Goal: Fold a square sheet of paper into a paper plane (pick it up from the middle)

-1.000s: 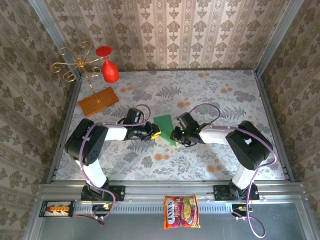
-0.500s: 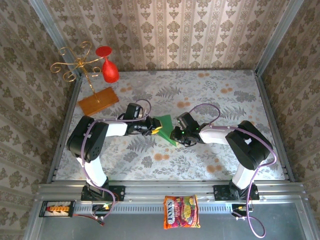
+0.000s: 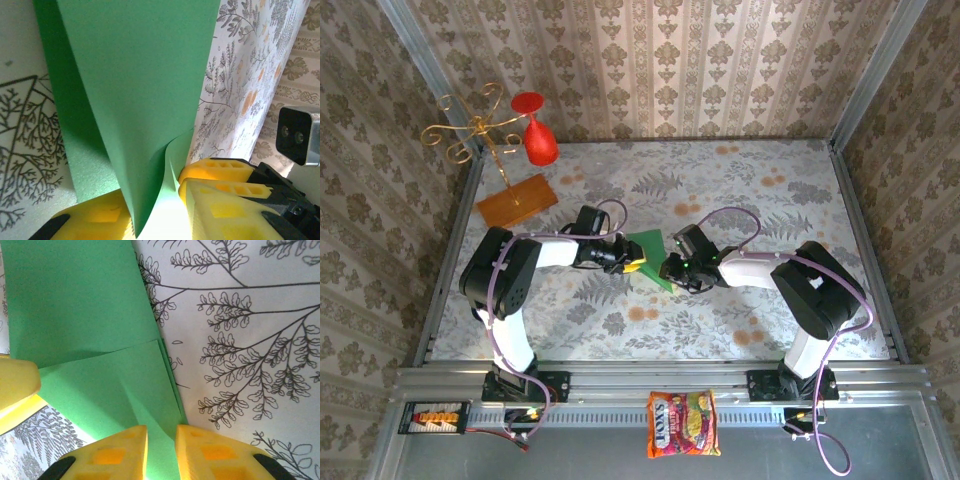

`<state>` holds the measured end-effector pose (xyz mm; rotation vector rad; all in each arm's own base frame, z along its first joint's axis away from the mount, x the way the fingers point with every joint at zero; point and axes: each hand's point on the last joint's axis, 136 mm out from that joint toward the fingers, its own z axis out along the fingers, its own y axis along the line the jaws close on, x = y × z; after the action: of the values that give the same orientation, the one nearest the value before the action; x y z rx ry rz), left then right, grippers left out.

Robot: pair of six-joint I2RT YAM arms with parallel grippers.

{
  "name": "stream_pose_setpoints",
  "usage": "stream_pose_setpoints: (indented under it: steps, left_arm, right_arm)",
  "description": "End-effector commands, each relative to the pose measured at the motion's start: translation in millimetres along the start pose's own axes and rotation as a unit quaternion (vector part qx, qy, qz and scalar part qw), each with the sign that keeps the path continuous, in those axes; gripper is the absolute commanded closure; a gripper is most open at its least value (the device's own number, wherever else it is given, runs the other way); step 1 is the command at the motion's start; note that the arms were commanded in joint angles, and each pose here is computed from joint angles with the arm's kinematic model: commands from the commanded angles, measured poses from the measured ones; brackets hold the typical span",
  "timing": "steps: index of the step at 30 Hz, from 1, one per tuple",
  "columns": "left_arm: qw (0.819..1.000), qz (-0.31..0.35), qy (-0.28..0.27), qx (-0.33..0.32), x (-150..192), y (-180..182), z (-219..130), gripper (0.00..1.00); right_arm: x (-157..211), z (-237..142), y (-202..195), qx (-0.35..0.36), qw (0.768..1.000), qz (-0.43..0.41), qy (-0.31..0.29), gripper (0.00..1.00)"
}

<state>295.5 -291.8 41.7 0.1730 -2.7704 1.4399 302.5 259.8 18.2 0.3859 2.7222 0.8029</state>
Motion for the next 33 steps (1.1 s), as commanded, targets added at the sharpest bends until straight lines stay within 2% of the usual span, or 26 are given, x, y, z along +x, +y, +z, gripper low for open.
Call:
stream_pose_setpoints:
  steps: [1,7,13,19,22,27,33]
  left_arm:
    - [1.000,0.010,0.015,-0.001,1.8,-1.7,1.5,0.76]
    - [1.000,0.011,0.017,-0.003,1.8,0.0,1.5,0.80]
    - [1.000,0.013,0.012,-0.006,-0.1,0.0,-1.2,0.94]
    - [1.000,0.006,-0.004,-0.028,-4.1,0.4,-9.0,0.97]
    - [0.999,0.003,-0.017,-0.041,-6.6,-1.4,-14.9,0.97]
    - [0.998,-0.015,-0.030,-0.049,-7.7,-5.4,-16.9,0.97]
    - [0.998,-0.027,-0.034,-0.055,-9.7,-12.5,-14.4,0.97]
  right_arm:
    - [13.1,8.4,-29.1,0.045,0.999,0.000,0.023,0.73]
    - [5.1,1.7,-21.2,0.036,0.999,-0.016,0.010,0.68]
    - [-4.1,-6.4,-6.4,0.008,0.999,-0.033,-0.006,0.65]
    - [-28.1,-36.5,17.1,-0.009,0.990,-0.120,-0.067,0.56]
    - [-34.4,-44.8,21.3,-0.001,0.979,-0.181,-0.089,0.54]
    - [-33.3,-52.4,22.9,0.044,0.948,-0.291,-0.119,0.54]
    - [-14.0,-42.0,31.1,0.066,0.920,-0.371,-0.108,0.56]
